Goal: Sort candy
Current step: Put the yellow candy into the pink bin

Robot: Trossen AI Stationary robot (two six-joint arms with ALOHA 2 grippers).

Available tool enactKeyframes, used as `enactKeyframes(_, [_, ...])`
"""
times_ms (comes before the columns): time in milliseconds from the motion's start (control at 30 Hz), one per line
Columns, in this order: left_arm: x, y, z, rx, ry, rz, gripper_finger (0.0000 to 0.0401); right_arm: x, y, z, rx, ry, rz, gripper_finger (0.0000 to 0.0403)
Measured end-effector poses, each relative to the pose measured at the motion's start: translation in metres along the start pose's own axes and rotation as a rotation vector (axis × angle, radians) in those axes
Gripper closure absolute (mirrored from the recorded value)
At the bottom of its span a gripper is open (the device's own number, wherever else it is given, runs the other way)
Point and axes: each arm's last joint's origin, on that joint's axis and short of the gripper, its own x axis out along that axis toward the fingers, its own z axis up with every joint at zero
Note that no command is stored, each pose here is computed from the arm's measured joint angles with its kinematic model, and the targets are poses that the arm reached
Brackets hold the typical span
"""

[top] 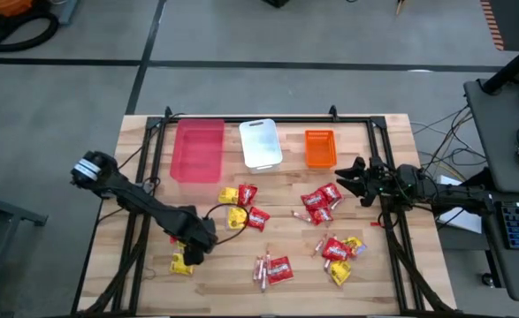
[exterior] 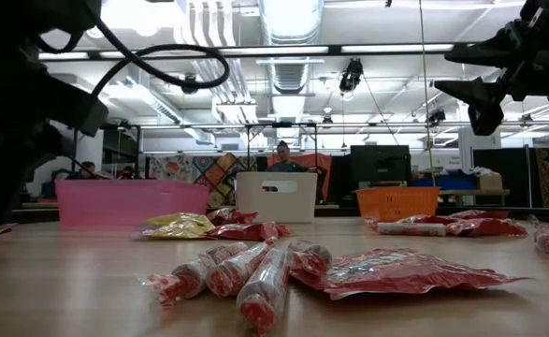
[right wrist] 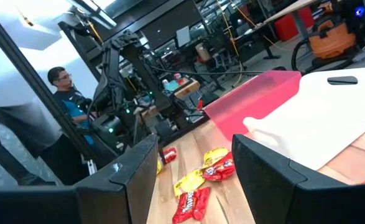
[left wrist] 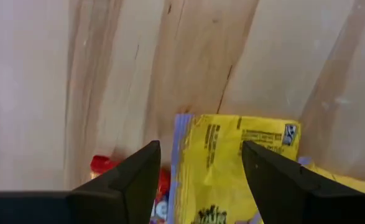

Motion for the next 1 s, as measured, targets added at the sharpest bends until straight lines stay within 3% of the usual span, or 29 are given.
enactKeyframes(433, [0.016, -0.002, 0.003, 0.051, 0.038, 0.027, 0.0248, 0.000, 0.000, 0.000, -0.002, 0.001, 0.000, 0.0204])
enactKeyframes(767, [0.016, -0.002, 0.002, 0.079, 0.021, 0.053, 0.0393, 0.000, 0.000, 0.000, -0.002, 0.001, -0.001, 0.0204])
enactKeyframes(1000, [0.001, -0.005, 0.004, 0.091, -0.004, 0.059, 0.0400, 0.000, 0.000, 0.000, -0.002, 0.001, -0.001, 0.0204])
